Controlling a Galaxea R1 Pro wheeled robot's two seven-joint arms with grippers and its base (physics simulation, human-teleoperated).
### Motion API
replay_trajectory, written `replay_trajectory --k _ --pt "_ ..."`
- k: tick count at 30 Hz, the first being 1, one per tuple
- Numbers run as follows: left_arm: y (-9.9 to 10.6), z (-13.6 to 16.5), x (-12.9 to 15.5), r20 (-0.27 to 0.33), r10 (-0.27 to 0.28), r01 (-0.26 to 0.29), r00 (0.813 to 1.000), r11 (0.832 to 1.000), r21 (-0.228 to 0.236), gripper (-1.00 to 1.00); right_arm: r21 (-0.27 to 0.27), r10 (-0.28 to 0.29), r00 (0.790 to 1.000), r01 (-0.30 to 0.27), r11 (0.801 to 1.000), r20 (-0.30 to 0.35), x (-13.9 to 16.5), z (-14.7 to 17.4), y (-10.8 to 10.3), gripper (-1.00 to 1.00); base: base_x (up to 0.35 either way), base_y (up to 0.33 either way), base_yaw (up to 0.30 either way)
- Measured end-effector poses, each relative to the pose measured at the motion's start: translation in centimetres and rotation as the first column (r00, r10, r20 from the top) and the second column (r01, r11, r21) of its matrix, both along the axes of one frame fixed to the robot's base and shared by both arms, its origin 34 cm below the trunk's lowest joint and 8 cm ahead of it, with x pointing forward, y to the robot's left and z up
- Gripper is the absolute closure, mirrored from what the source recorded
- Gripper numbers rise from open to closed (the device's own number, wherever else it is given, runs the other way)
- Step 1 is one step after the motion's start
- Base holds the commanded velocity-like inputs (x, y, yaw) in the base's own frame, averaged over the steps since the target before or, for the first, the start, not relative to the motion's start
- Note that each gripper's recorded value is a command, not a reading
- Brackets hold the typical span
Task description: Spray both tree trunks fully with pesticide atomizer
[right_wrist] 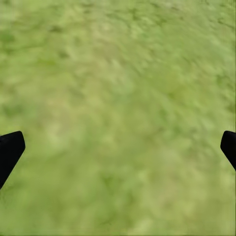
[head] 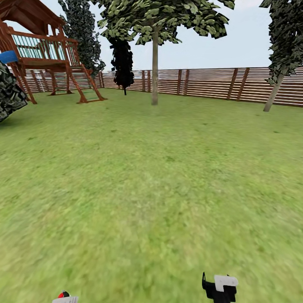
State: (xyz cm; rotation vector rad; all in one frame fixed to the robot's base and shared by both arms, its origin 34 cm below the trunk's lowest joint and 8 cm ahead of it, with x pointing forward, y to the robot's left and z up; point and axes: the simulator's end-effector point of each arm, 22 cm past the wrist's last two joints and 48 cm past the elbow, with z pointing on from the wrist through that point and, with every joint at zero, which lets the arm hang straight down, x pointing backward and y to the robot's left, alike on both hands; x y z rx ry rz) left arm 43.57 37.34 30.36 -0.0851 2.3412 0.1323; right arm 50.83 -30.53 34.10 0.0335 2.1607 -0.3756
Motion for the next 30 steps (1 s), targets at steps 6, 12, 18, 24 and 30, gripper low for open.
replay_trajectory --k 6,12,18,24,30 --pt "0.03 0.02 0.02 0.001 0.000 0.000 1.000 1.000 0.001 1.00 0.000 0.000 1.000 0.000 1.000 0.000 0.00 0.00 0.00 -1.00 0.338 0.000 0.000" --pt "0.01 0.01 0.01 0.001 0.000 0.000 1.000 1.000 0.000 1.00 0.000 0.000 1.000 0.000 1.000 0.000 0.00 0.00 0.00 -1.00 0.338 0.000 0.000" --pt "0.08 0.02 0.01 0.001 0.001 -0.001 1.000 1.000 0.001 1.00 0.000 0.000 1.000 0.000 1.000 0.000 0.00 0.00 0.00 -1.00 0.338 0.000 0.000" --pt "0.09 0.03 0.02 0.001 0.001 -0.001 1.000 1.000 0.001 1.00 0.000 0.000 1.000 0.000 1.000 0.000 0.00 0.00 0.00 -1.00 0.338 0.000 0.000" --pt "0.09 0.03 0.03 0.001 0.001 -0.001 1.000 1.000 0.001 1.00 0.001 0.000 1.000 0.000 1.000 0.000 0.00 -0.01 0.09 -1.00 0.338 0.000 -0.131"
